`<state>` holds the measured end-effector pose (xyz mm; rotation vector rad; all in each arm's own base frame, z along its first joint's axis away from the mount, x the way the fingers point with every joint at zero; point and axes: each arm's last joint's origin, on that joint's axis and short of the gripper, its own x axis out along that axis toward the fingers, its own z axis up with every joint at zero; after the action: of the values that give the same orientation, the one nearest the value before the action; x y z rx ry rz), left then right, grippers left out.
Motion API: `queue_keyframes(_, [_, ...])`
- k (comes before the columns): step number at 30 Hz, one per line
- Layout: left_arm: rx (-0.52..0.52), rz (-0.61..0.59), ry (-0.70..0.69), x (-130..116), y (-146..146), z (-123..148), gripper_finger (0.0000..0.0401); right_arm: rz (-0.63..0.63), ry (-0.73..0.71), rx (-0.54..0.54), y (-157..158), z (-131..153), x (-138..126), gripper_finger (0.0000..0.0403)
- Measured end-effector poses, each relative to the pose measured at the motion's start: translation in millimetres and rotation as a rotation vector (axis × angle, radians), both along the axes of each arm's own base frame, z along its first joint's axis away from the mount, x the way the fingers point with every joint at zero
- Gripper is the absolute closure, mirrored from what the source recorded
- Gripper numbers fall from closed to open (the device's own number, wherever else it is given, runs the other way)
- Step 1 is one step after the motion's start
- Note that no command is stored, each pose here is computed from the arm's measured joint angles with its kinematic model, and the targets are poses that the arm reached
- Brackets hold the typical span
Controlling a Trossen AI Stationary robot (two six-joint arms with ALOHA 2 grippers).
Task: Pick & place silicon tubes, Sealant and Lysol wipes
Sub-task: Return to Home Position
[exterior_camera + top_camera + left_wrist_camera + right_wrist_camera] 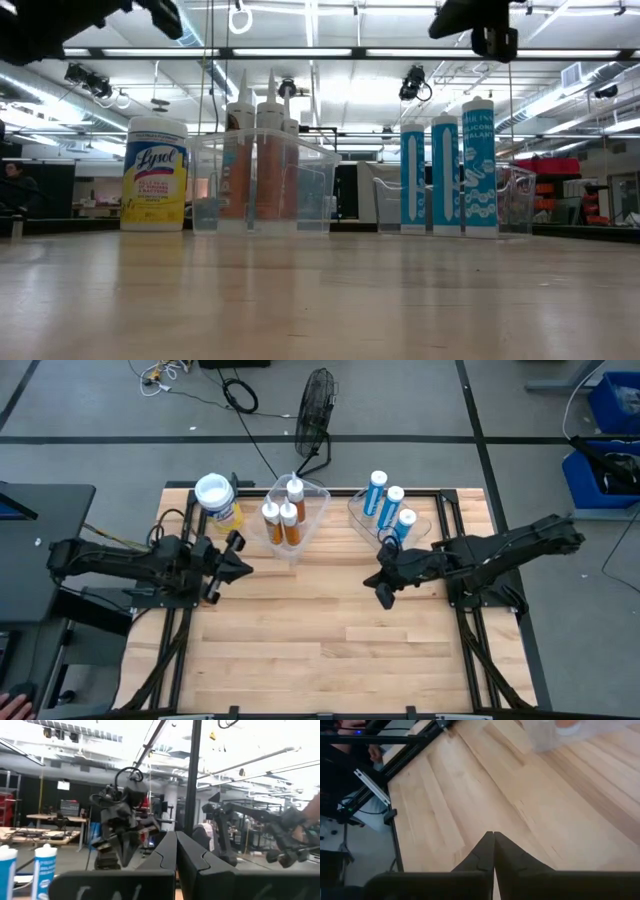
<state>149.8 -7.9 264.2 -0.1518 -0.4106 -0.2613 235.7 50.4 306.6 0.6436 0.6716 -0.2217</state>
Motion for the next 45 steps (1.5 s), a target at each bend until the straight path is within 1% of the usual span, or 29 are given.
queue_keyframes(4, [-0.014, 0.006, 0.006, -8.3, 1.8, -11.1, 0.0399, 0.013, -0.030, -0.012, 1.5, -0.8, 7.1, 0.0397])
queue_keyframes(11, [-0.043, -0.001, 0.005, -20.1, 2.4, -28.3, 0.0399, 0.023, -0.050, -0.020, 1.8, 0.7, 8.3, 0.0399])
queue_keyframes(23, [-0.048, -0.001, 0.015, -29.0, 2.4, -46.7, 0.0398, 0.017, -0.048, -0.015, 1.7, 0.6, 8.2, 0.0401])
queue_keyframes(27, [-0.060, 0.011, 0.018, -31.9, 4.3, -54.8, 0.0398, -0.008, -0.048, 0.021, 1.7, 0.7, 8.3, 0.0401])
queue_keyframes(35, [-0.072, 0.024, 0.000, -34.7, 6.8, -54.2, 0.0398, 0.013, -0.076, 0.041, 2.9, 3.2, 10.0, 0.0401])
queue_keyframes(41, [-0.074, 0.001, -0.011, -36.4, 6.2, -52.9, 0.0398, 0.011, -0.080, 0.045, 2.9, 3.5, 10.1, 0.0401])
queue_keyframes(45, [-0.077, -0.003, -0.052, -40.8, 6.0, -49.2, 0.0398, 0.011, -0.080, 0.045, 2.9, 3.5, 10.1, 0.0401])
